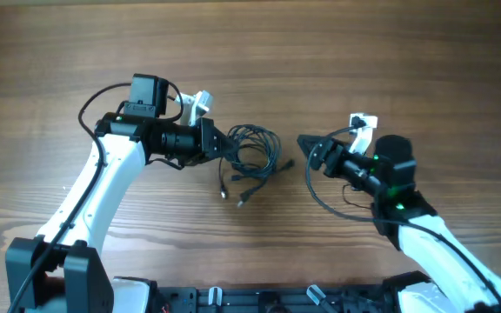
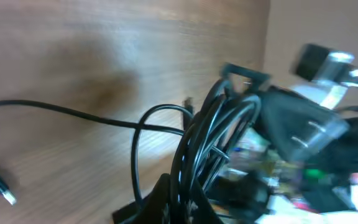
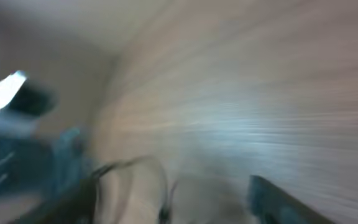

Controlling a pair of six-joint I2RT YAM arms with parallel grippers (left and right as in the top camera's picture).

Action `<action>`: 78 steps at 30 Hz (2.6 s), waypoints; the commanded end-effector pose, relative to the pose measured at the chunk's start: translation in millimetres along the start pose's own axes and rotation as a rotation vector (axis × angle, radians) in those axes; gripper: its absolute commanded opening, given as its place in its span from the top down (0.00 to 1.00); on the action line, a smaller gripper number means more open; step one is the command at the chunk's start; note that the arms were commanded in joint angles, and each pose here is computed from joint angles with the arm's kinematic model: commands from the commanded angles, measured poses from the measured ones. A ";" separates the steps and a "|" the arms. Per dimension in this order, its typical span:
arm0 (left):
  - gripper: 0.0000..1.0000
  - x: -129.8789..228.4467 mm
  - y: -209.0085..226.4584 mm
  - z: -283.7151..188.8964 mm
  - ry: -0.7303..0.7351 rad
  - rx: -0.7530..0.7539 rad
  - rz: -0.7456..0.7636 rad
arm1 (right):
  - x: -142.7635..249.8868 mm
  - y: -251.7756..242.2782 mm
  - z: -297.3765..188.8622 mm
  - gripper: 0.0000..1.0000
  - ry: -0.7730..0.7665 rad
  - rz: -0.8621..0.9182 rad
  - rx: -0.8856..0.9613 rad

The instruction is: Untangle cables

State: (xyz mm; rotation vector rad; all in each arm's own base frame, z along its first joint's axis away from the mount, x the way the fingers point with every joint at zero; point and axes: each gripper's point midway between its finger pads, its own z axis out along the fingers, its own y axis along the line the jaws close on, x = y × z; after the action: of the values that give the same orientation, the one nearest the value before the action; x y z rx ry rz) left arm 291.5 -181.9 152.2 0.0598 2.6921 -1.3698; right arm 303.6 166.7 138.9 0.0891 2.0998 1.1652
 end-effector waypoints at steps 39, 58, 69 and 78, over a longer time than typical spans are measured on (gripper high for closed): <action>0.06 -0.6 -57.2 36.1 -0.014 0.046 0.073 | -7.0 -5.0 16.1 0.95 -0.115 0.218 0.102; 0.44 2.2 -22.7 55.0 -0.041 -0.266 0.401 | 39.1 51.7 5.3 0.95 0.190 -0.105 -0.258; 0.96 -8.7 -3.6 48.3 -0.089 -0.405 0.413 | 29.1 49.0 -4.9 0.00 0.167 -0.225 -0.306; 0.96 -30.9 32.0 21.2 -0.212 -0.644 0.320 | 23.7 70.9 -16.7 0.10 0.151 -0.316 -0.419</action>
State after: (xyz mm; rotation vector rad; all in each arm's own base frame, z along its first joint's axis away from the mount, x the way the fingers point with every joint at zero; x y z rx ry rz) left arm 320.0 -182.6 107.7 0.2108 2.7006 -0.4161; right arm 276.7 178.5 176.1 -0.3497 1.9107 1.3763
